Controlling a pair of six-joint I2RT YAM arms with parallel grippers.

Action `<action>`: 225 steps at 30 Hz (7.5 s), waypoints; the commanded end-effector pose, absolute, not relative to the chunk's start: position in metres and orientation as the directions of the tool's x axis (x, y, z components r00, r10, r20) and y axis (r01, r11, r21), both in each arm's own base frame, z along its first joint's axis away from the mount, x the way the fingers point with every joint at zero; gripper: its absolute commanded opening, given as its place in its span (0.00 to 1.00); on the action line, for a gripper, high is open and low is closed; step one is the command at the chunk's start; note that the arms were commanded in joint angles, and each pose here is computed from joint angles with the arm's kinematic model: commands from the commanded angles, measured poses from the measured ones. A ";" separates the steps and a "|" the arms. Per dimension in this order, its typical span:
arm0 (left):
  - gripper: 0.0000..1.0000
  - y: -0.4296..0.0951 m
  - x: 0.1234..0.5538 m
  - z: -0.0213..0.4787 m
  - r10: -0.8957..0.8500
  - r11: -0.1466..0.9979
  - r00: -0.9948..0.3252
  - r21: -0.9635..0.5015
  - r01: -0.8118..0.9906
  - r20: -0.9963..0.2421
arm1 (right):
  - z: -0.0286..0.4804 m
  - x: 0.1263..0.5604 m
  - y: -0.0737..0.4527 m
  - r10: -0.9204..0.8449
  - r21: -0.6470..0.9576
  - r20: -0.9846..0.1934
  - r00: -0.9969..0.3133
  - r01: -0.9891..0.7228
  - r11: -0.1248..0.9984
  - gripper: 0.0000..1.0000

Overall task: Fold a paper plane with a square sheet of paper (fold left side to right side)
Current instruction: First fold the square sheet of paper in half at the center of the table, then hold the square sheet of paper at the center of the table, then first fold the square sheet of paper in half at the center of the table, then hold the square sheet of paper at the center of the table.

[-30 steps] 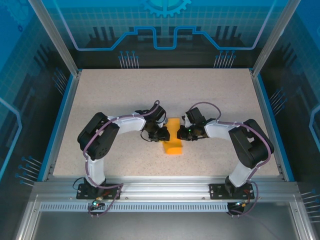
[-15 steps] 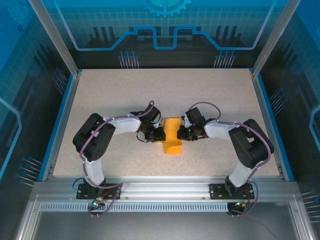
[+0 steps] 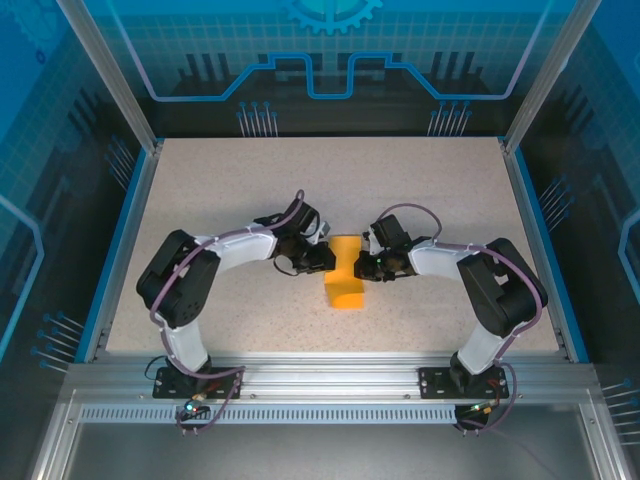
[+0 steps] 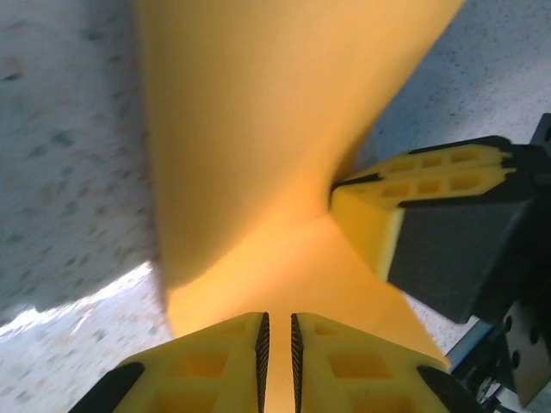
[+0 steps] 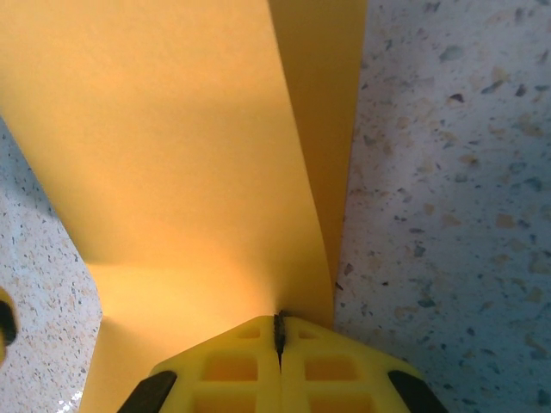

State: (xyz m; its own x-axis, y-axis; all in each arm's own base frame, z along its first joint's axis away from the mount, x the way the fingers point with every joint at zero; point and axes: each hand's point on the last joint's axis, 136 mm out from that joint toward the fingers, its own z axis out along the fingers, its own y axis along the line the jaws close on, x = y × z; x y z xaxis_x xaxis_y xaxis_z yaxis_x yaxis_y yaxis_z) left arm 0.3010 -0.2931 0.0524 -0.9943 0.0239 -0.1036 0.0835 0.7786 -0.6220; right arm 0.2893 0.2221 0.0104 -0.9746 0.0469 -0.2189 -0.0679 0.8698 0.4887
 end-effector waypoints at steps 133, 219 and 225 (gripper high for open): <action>0.13 -0.284 0.186 0.010 0.214 0.780 -0.970 -0.618 0.100 0.113 | -0.041 0.286 0.227 0.040 0.457 -0.049 -0.998 0.013 0.889 0.04; 0.10 -0.293 0.250 -0.008 0.078 0.836 -0.994 -0.548 0.021 0.080 | 0.056 0.297 0.228 0.033 0.523 -0.336 -0.941 -0.157 0.838 0.13; 0.10 -0.294 0.250 -0.005 0.080 0.838 -0.994 -0.545 0.030 0.069 | 0.053 0.253 0.235 -0.031 0.535 -0.278 -0.960 -0.182 0.825 0.08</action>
State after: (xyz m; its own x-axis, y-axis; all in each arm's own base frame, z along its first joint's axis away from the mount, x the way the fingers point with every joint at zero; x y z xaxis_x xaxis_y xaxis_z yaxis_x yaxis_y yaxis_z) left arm 0.2605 -0.3064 0.0137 -0.9943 0.1052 0.0180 0.0734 0.7965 -0.6002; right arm 0.2858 0.2343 0.0668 -0.9378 0.0281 -0.3460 -0.1799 0.8131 0.5537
